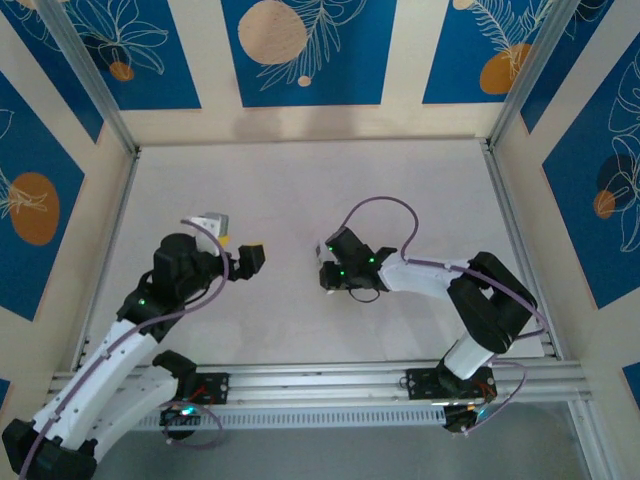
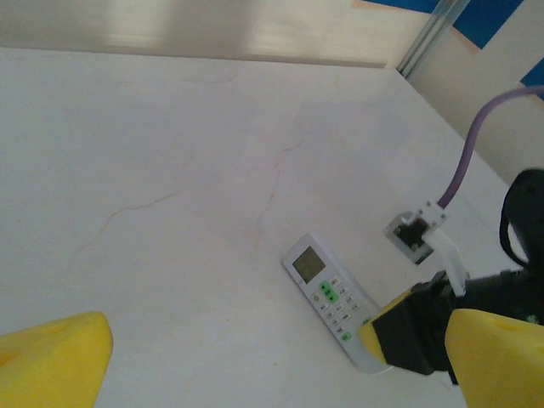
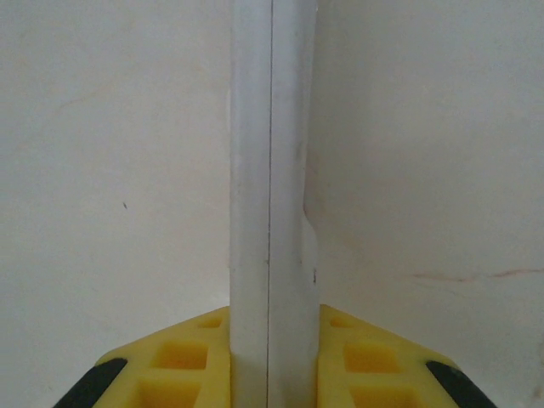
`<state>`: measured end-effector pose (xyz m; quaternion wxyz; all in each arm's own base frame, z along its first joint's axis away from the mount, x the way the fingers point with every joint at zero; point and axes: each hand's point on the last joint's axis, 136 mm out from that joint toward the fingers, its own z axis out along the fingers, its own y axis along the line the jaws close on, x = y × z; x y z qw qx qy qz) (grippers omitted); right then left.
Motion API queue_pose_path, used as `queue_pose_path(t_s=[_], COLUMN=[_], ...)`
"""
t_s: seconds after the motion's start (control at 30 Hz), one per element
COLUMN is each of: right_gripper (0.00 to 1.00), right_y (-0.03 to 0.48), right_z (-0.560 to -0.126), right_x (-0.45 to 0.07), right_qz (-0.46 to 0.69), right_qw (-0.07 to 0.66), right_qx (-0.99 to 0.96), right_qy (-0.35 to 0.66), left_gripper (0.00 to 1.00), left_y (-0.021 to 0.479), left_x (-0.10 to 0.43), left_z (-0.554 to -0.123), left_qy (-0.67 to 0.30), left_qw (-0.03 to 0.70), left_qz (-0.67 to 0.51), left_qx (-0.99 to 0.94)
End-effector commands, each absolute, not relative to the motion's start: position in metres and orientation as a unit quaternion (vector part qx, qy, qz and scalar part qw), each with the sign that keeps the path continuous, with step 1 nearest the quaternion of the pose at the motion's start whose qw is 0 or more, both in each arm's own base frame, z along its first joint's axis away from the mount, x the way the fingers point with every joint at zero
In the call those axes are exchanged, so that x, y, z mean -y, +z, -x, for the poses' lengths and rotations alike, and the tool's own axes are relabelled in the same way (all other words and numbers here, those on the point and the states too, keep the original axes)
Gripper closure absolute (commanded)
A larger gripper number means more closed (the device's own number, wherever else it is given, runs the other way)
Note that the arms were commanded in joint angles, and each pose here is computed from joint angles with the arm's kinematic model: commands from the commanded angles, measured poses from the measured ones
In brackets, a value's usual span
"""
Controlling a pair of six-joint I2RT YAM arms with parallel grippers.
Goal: Load the batteries into the remote control
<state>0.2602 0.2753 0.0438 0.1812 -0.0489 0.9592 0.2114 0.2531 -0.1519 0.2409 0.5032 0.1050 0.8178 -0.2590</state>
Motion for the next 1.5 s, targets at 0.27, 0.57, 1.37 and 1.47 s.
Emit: queue_pose_path(t_s=[0.27,0.57,1.37,1.47], right_gripper=[0.25,0.01,0.01,0.01], right_y=[0.081,0.167,0.093,0.093], right_z=[-0.270,-0.356,-0.397,-0.397], right_x=[-0.224,-0.029,-0.020,-0.020], right_qz=[0.020,-0.058,-0.010,-0.008], right_qw=[0.242,0.525,0.561,0.559], right_qx=[-0.948,-0.848,-0.826,-0.827], right_qy=[0.203,-0.037,0.052,0.063], left_gripper=[0.00,0.00,0.00,0.00], left_y=[0.234,0.168,0.091,0.091], left_x=[0.087,0.025,0.024,0.024], left_z=[-0.270,-0.304,-0.396,-0.396], left_qy=[-0.070,0.122,-0.016,-0.017], left_qw=[0.610,0.626,0.577,0.577], left_qz=[-0.066,-0.051,-0.054,-0.055], left_qx=[-0.786,-0.768,-0.814,-0.815])
